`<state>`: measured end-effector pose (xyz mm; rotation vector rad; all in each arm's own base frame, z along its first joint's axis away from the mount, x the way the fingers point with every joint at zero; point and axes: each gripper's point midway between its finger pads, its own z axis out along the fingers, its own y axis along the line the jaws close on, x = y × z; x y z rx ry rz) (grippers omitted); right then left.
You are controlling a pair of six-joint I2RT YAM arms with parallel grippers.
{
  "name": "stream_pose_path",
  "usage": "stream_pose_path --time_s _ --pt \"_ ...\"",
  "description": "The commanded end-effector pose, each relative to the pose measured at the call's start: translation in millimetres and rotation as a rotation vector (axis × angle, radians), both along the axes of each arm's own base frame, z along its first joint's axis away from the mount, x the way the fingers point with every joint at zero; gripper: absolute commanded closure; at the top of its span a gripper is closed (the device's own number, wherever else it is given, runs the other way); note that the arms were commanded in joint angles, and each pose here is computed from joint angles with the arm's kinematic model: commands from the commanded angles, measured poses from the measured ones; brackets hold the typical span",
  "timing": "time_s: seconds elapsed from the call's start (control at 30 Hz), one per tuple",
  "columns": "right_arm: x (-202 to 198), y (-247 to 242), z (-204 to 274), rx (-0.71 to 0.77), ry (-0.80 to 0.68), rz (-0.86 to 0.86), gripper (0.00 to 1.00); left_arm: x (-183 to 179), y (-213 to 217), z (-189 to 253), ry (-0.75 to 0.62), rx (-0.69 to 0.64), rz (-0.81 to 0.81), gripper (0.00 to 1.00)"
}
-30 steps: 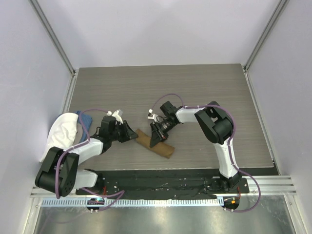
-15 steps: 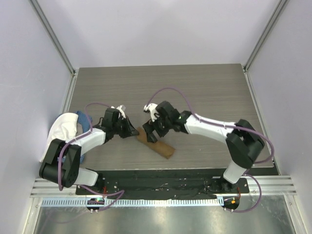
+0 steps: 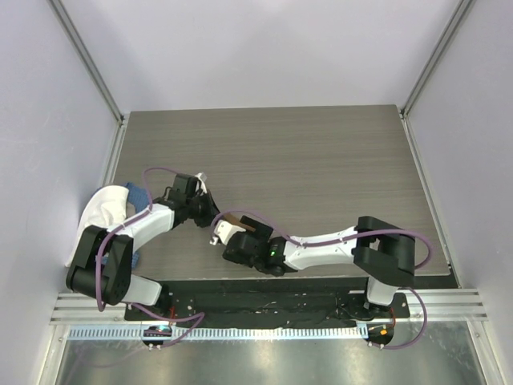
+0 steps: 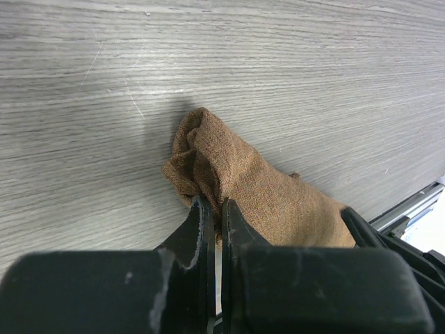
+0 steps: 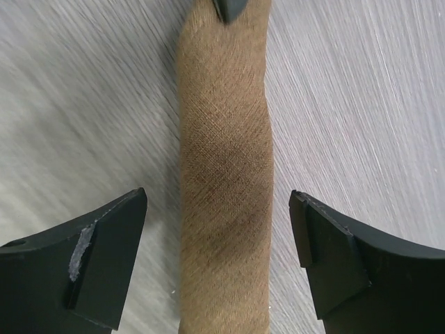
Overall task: Fold the napkin, place the utensils inside, and roll it up
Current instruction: Roll the napkin with the utensil
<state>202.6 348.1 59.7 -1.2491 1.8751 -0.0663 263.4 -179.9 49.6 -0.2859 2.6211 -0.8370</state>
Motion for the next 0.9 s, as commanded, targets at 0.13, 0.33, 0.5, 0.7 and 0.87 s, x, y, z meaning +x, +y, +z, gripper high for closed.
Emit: stream_pose_path --time_s 0.13,0.33,0.5,0.7,0.87 --pt "20.7 -6.8 -14.5 -0.074 -0.054 -0.060 0.22 1.7 -6.0 13.1 -0.004 -0.024 -0.026 1.00" --pt "20.1 -11.9 -33.4 -0.031 0.123 -0.038 0.44 0.4 -6.8 16.0 -0.011 -0.029 -0.038 1.00" --pt "-4.0 -1.2 -42.7 0.103 0.434 0.079 0.54 8.4 -7.6 28.2 -0.057 -0.024 -0.050 0.72" --pt "-19.9 3.5 -38.0 0.231 0.799 0.126 0.61 23.3 10.8 47.7 -0.157 0.075 0.009 0.32" --pt "-16.1 10.4 -31.0 0.334 1.019 0.117 0.63 24.2 19.0 59.8 -0.233 0.091 0.039 0.31"
